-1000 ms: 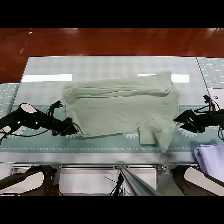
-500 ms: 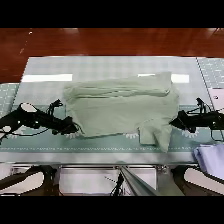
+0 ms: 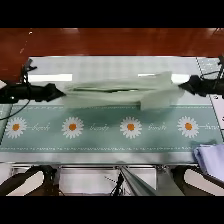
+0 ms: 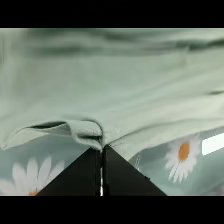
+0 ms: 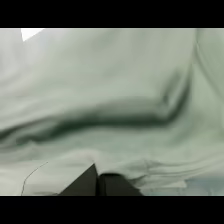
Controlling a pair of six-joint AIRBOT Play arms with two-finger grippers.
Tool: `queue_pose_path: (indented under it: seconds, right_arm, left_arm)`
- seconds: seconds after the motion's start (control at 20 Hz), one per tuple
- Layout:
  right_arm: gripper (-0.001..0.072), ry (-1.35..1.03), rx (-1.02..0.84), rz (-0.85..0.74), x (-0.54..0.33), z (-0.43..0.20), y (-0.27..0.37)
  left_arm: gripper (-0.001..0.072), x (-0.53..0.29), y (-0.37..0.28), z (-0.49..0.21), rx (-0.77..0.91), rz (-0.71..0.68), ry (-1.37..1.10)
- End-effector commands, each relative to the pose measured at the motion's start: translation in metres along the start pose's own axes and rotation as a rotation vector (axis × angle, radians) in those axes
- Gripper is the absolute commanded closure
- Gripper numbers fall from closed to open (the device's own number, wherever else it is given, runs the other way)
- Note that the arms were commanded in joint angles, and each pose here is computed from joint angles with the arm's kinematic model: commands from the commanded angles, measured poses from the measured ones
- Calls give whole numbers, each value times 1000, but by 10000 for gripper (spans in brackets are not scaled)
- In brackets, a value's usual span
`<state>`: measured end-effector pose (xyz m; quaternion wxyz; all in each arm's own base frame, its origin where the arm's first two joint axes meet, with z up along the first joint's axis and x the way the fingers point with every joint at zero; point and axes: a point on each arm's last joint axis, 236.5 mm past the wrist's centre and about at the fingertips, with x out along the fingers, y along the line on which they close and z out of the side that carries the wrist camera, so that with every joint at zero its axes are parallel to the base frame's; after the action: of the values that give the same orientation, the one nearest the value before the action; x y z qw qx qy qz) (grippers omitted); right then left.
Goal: Fold the shirts.
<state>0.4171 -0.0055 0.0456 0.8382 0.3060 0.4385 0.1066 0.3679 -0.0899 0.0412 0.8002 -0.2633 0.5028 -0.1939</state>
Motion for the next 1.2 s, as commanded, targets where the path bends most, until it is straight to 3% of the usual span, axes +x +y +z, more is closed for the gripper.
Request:
queue_pose_path:
  seconds: [0.0, 0.15, 0.65, 0.7, 0.75, 0.85, 0.95, 1.1, 1.15]
  right_arm:
    - [685, -223, -96, -4, 13, 77, 37]
    - [685, -292, -127, -31, 40, 114, 39]
    - [682, -120, -49, -95, 137, 85, -28]
    - [640, -103, -45, -95, 141, 81, -31]
    - [496, -99, -44, -94, 141, 80, -31]
    - [270, -120, -81, -97, 131, 87, -28]
    - [257, -164, -162, -137, 104, 105, -32]
    - [256, -201, -257, -319, 47, 126, -69]
    - [143, -198, -223, -370, 31, 127, -86]
  left_arm:
    - [679, -28, -29, 75, 33, -29, -264]
    - [679, -24, -14, 116, -14, 11, -429]
    - [677, 106, 70, 68, -236, 58, -159]
    - [675, 112, 72, 63, -255, 52, -139]
    - [634, 116, 72, 59, -268, 43, -121]
    - [428, 115, 71, 55, -271, 34, -101]
    - [293, 107, 70, 50, -285, 8, -69]
    - [292, 89, 71, 39, -321, -50, 8]
    - [293, 84, 70, 35, -326, -65, 26]
